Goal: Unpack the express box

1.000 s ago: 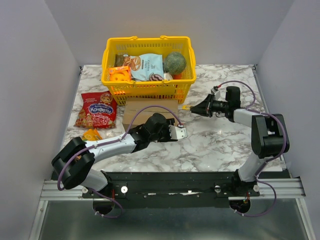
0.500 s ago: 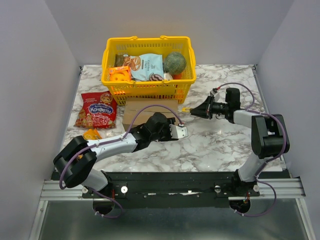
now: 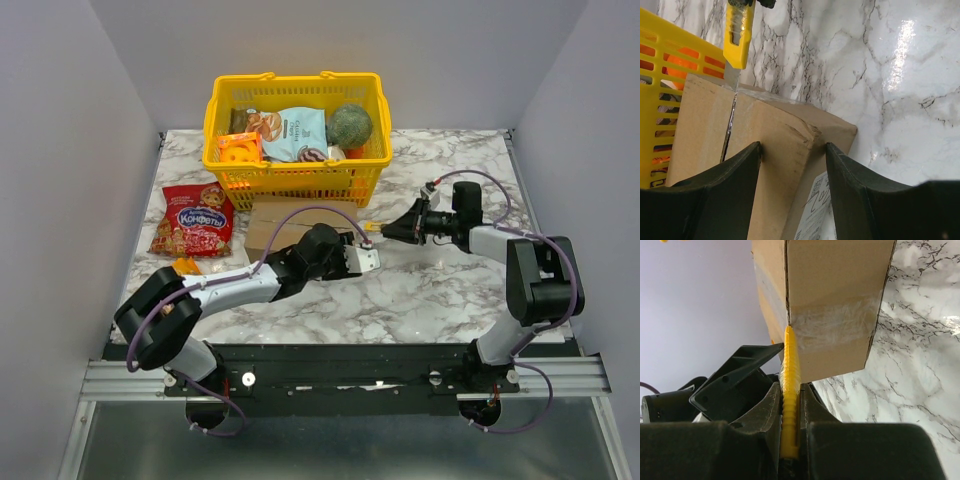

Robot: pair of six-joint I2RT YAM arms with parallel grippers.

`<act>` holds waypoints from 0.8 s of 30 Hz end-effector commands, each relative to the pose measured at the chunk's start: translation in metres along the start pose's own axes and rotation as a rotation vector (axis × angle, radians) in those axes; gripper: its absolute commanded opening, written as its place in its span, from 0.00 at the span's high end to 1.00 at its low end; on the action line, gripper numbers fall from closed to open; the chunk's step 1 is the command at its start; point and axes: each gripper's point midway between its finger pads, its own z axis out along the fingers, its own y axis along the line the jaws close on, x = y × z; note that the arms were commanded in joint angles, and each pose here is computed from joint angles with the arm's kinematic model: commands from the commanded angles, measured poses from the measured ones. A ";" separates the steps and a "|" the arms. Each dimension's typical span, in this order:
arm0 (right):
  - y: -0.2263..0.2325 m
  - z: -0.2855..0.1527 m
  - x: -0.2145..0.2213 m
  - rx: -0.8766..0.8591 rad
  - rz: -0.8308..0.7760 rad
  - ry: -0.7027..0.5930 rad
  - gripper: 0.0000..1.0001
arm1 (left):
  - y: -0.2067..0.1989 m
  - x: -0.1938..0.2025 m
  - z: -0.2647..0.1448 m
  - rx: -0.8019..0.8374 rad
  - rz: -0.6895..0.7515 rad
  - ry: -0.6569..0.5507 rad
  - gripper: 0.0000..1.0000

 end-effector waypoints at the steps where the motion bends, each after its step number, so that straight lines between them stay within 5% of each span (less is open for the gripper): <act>1: 0.002 -0.003 0.029 -0.014 0.031 0.084 1.00 | 0.002 0.011 0.007 -0.030 -0.060 0.059 0.38; 24: 0.003 -0.013 0.056 -0.005 0.110 0.147 1.00 | 0.011 0.021 0.007 -0.086 -0.120 0.106 0.39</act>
